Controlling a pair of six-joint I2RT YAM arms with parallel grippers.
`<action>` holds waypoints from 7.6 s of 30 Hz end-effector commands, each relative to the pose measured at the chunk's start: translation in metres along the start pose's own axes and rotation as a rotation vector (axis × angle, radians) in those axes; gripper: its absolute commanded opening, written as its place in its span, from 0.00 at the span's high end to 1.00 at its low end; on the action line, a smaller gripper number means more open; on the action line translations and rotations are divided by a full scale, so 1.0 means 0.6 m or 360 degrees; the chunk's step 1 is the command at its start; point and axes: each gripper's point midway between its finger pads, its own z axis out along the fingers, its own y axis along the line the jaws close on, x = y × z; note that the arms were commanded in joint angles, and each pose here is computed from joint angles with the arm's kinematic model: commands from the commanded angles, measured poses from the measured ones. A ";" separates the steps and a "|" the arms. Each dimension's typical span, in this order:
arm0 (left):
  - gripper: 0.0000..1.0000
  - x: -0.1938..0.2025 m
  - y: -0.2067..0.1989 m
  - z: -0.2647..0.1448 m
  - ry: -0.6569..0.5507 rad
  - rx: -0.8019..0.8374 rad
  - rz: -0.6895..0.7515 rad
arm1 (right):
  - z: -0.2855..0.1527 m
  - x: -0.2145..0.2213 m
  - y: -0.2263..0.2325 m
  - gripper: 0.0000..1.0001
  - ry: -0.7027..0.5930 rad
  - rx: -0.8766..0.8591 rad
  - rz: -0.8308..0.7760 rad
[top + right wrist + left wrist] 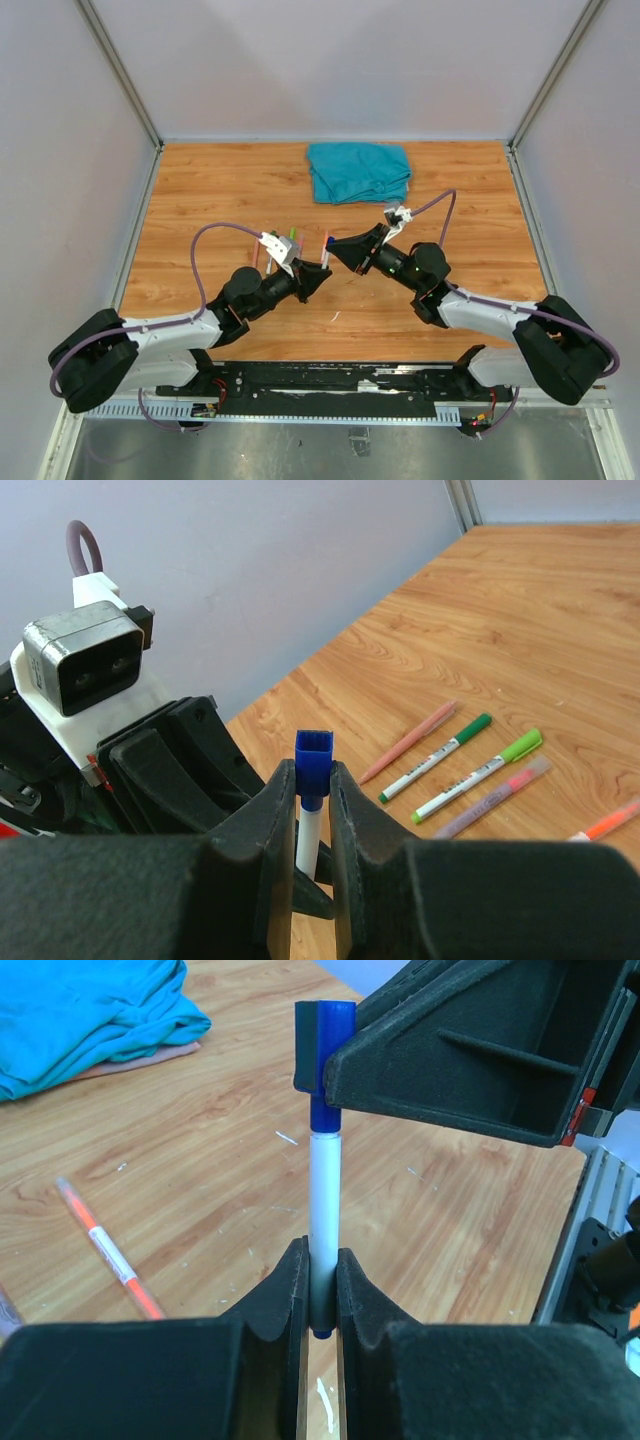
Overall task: Insert the pens into the pen caps
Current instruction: Insert the pen cap onto the pen, then press the pen cap onto the pen.
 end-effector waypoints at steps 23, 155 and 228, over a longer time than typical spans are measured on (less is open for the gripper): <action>1.00 -0.148 -0.052 -0.003 -0.0426 0.0137 -0.0051 | -0.080 0.183 0.021 1.00 0.0548 0.0182 -0.0128; 0.99 -0.093 -0.042 0.018 -0.0247 0.0132 0.0018 | -0.010 0.028 0.015 1.00 0.0601 0.0365 -0.0586; 0.99 -0.062 -0.042 0.041 -0.0128 0.0150 0.0021 | -0.056 -0.021 0.035 0.56 0.0294 0.0482 -0.0232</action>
